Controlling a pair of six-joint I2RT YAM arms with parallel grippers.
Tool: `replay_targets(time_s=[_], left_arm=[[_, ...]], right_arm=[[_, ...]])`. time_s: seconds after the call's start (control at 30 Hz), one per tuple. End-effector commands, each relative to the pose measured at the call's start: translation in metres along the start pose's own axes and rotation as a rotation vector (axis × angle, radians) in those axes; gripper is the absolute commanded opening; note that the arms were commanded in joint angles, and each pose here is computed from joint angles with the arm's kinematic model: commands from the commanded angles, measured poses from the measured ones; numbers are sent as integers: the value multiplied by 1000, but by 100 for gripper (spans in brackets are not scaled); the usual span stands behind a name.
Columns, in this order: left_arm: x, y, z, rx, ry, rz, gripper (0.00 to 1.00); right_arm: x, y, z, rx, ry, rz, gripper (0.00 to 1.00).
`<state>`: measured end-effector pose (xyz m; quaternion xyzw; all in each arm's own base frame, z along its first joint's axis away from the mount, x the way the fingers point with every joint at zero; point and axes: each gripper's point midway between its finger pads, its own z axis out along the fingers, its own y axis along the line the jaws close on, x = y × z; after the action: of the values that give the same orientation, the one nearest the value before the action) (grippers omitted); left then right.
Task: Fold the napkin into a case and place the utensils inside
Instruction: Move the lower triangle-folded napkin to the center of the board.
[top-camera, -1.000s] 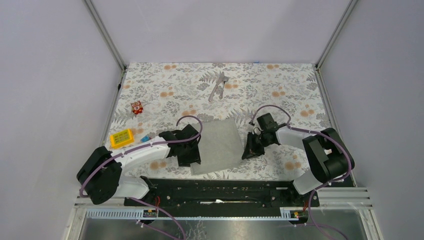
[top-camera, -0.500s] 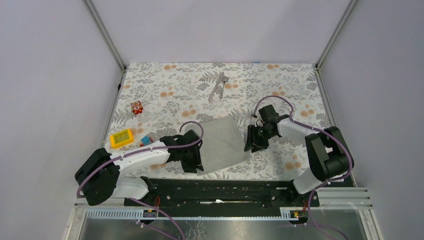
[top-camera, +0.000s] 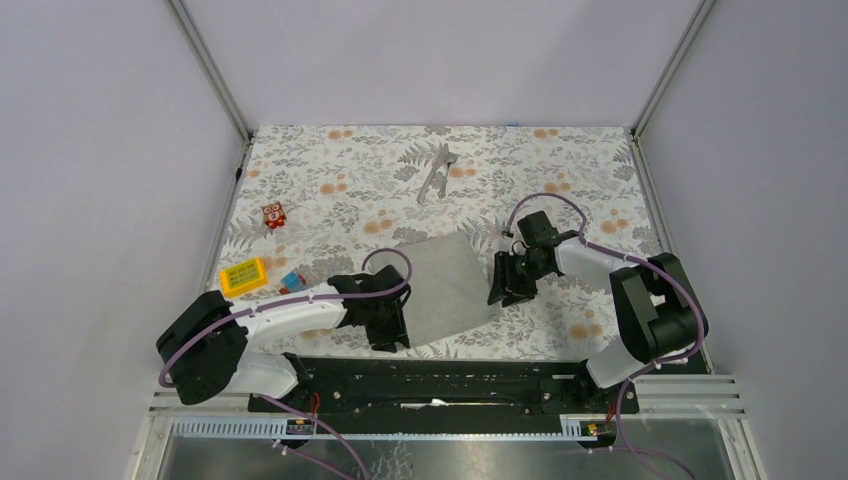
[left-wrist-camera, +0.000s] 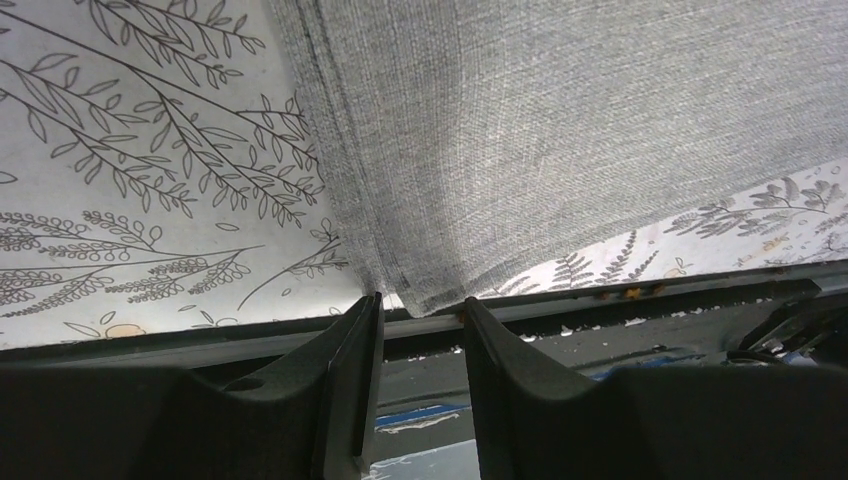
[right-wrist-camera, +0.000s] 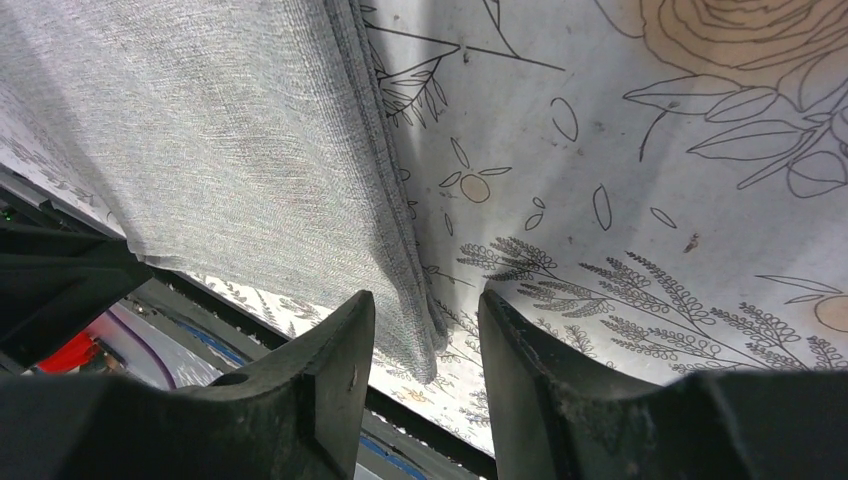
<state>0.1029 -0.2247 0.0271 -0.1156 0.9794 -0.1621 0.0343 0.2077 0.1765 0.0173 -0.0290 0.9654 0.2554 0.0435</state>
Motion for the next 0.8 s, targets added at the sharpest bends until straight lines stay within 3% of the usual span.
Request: replay_targets(time_s=[0.0, 0.17, 0.33, 0.77], left_arm=[[-7, -13, 0, 13, -23, -10, 40], [-14, -16, 0, 7, -50, -1, 33], [-18, -20, -5, 18, -71, 1, 15], [-10, 3, -12, -21, -74, -15, 4]], right_arm=[[1, 6, -1, -30, -5, -28, 50], [2, 6, 0, -31, -2, -26, 48], [5, 7, 0, -32, 1, -29, 46], [9, 12, -5, -23, -5, -30, 47]])
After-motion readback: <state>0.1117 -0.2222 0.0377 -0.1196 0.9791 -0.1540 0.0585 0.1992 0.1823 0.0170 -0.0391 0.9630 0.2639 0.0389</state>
